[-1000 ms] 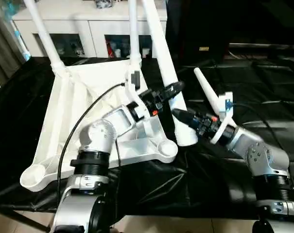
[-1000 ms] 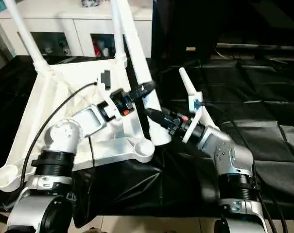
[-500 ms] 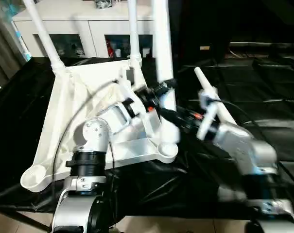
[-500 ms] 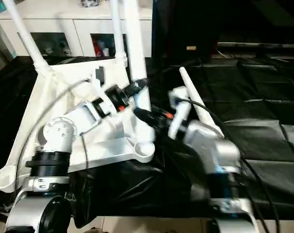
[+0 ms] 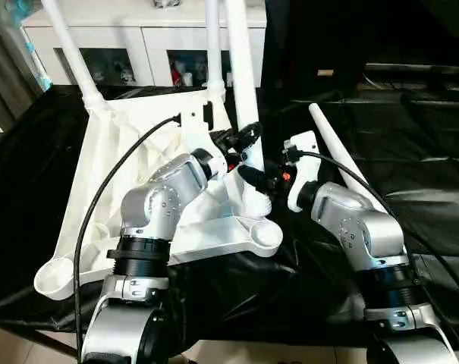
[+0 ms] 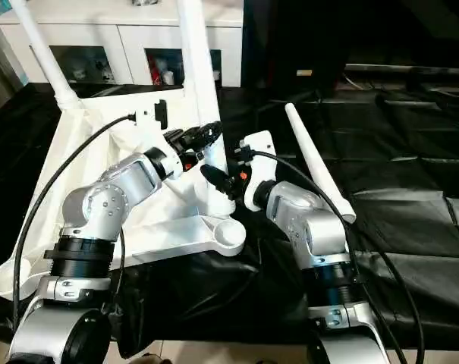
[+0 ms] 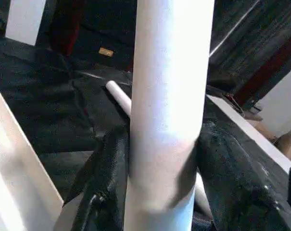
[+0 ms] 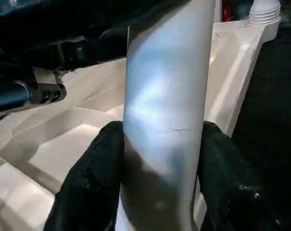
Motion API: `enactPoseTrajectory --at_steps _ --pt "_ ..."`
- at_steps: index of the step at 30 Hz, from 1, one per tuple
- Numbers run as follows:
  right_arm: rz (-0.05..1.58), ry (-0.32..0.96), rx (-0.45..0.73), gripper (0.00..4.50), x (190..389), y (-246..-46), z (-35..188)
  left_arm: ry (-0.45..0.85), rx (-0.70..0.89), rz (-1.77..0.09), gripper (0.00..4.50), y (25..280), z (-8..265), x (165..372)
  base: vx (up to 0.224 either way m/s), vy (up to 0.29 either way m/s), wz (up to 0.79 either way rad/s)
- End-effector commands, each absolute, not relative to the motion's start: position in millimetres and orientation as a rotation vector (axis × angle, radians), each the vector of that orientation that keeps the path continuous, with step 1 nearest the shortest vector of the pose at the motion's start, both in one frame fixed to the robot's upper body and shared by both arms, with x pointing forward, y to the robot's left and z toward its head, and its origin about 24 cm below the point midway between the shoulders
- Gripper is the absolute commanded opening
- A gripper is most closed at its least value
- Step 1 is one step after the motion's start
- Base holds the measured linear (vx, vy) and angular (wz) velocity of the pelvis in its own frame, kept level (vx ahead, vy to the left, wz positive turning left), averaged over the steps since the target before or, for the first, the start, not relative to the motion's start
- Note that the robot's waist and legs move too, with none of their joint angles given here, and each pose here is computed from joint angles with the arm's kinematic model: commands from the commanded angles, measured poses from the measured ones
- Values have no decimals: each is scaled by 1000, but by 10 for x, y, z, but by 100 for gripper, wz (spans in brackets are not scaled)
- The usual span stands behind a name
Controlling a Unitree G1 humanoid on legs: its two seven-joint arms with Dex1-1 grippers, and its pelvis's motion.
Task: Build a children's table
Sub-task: Pick table leg
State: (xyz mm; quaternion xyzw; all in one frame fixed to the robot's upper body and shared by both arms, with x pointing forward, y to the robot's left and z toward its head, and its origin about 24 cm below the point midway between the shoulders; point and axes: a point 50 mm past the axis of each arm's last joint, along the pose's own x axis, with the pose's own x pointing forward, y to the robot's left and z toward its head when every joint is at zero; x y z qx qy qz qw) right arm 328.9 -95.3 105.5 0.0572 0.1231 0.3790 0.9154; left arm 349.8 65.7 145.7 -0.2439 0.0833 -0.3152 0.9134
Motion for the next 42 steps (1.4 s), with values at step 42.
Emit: enactPoseTrajectory --at_steps 42 --pt "1176 325 132 267 3038 -1219 1391 31 -538 -1361 188 839 1818 3302 0 0 0"
